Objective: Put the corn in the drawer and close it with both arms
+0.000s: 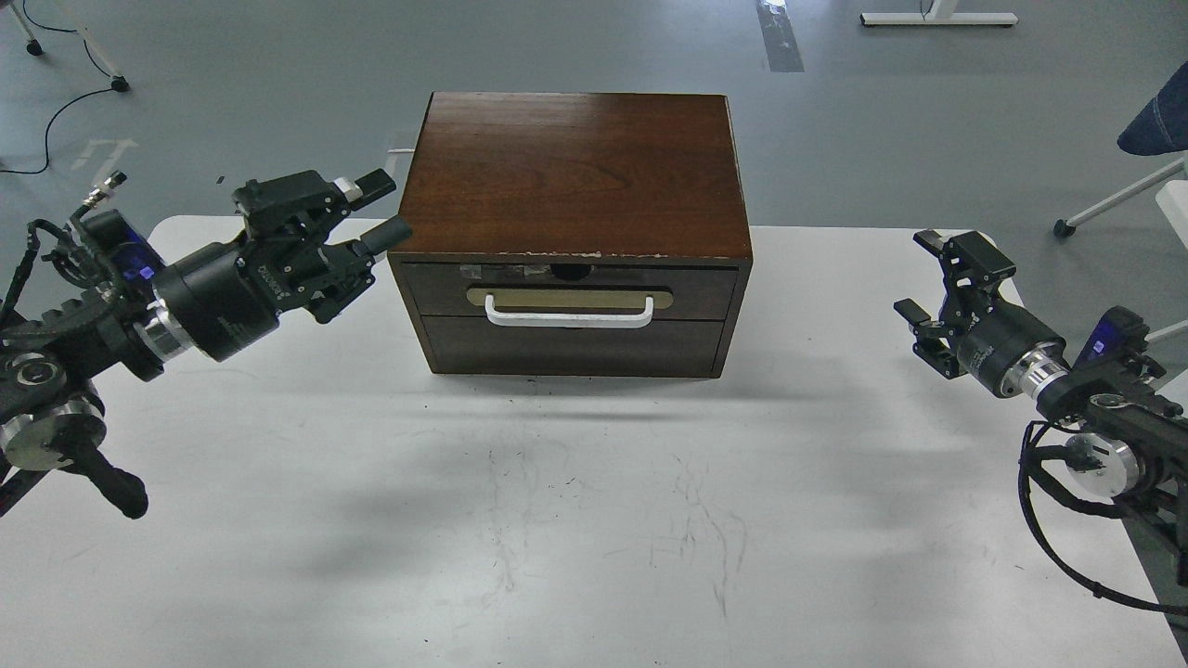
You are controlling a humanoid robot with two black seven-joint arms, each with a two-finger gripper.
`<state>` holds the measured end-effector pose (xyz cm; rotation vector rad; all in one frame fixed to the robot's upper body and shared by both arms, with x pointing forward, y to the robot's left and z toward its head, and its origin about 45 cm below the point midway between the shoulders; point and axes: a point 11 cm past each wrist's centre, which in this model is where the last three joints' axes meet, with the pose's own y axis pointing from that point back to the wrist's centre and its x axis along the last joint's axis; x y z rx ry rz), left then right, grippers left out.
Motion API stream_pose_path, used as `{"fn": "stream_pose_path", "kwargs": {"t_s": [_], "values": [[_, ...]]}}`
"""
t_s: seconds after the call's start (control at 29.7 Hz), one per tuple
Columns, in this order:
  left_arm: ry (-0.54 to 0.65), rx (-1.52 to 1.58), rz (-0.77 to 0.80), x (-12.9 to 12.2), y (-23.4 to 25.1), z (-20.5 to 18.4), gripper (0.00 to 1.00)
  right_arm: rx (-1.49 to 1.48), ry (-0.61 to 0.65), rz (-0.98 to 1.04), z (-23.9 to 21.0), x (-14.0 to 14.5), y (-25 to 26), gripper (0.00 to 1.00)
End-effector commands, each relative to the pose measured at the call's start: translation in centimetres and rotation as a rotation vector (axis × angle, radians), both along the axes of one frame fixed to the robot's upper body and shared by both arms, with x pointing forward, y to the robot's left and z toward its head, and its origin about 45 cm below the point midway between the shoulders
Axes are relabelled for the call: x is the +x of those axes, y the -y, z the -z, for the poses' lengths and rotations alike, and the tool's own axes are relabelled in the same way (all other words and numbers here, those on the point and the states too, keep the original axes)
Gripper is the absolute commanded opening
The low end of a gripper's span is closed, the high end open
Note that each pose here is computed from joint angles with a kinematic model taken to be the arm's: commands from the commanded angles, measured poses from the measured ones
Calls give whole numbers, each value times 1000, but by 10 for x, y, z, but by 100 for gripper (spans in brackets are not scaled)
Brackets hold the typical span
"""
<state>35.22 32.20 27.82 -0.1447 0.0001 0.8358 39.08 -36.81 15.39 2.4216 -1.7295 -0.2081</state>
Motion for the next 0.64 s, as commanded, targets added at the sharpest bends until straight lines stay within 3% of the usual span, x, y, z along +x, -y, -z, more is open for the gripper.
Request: {"fn": "stream_pose_path", "kwargs": {"t_s": [0.0, 0.27, 0.61], "values": [[-47, -78, -114, -6, -24, 23, 99, 24, 2, -8, 3, 3, -13, 100], [-133, -148, -265, -22, -53, 71, 99, 45, 15, 7, 4, 6, -23, 100], [-245, -83, -254, -35, -47, 102, 99, 69, 17, -12, 4, 8, -36, 100]]}}
